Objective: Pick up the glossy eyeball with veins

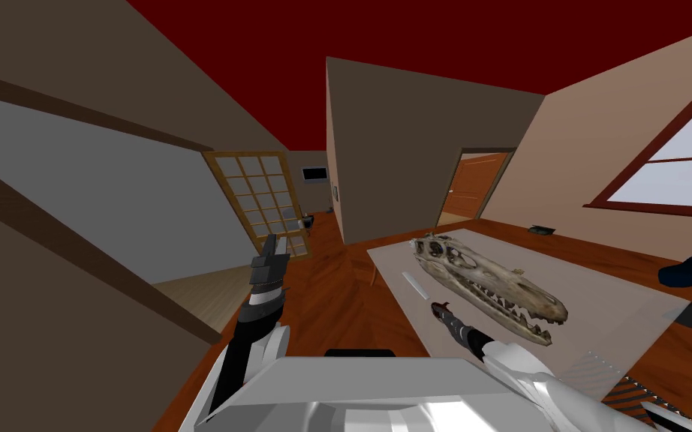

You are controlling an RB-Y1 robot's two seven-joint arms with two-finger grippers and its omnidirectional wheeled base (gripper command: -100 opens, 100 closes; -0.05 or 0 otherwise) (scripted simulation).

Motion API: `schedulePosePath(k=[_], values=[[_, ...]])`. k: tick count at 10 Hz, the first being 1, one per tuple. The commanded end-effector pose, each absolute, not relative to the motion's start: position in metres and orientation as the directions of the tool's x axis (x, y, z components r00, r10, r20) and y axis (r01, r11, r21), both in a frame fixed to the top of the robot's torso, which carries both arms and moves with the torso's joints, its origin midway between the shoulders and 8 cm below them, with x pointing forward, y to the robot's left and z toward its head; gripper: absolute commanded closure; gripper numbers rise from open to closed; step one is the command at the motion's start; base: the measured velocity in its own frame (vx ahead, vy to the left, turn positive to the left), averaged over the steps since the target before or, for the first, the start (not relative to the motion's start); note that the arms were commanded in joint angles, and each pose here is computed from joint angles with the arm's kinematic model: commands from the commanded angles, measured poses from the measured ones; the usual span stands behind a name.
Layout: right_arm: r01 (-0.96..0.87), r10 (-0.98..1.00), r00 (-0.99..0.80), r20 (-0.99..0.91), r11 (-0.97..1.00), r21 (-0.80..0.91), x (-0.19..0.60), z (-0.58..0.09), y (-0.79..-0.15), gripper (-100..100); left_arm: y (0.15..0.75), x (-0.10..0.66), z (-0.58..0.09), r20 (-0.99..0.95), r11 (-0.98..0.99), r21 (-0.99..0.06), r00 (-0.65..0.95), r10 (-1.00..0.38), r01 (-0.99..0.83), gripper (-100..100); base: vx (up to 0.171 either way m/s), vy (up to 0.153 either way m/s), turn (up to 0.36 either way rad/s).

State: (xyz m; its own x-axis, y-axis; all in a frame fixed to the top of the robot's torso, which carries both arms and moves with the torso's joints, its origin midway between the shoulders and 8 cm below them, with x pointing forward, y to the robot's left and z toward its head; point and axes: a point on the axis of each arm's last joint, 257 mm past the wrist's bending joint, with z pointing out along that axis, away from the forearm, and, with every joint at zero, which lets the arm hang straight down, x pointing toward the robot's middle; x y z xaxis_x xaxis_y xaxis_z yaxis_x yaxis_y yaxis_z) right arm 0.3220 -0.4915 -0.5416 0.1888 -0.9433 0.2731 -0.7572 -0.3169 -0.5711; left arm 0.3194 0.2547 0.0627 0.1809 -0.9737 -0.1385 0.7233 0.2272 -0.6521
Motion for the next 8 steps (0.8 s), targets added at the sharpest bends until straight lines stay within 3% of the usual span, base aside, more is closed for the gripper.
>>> schedulePosePath(k=[1,8], values=[[-0.752,-0.91,0.246,0.335,-0.397,-0.526,0.316,-0.541,-0.506,-100,0.255,0.319,0.063,-0.139,0.227,-0.652,0.181,-0.974,0.723,0,0.038,-0.031,0.002],[-0.719,-0.795,0.406,0.451,-0.583,-0.38,0.294,-0.547,-0.538,-100,0.255,0.319,0.063,-0.139,0.227,-0.652,0.181,-0.974,0.723,0,0.045,-0.029,0.001]])
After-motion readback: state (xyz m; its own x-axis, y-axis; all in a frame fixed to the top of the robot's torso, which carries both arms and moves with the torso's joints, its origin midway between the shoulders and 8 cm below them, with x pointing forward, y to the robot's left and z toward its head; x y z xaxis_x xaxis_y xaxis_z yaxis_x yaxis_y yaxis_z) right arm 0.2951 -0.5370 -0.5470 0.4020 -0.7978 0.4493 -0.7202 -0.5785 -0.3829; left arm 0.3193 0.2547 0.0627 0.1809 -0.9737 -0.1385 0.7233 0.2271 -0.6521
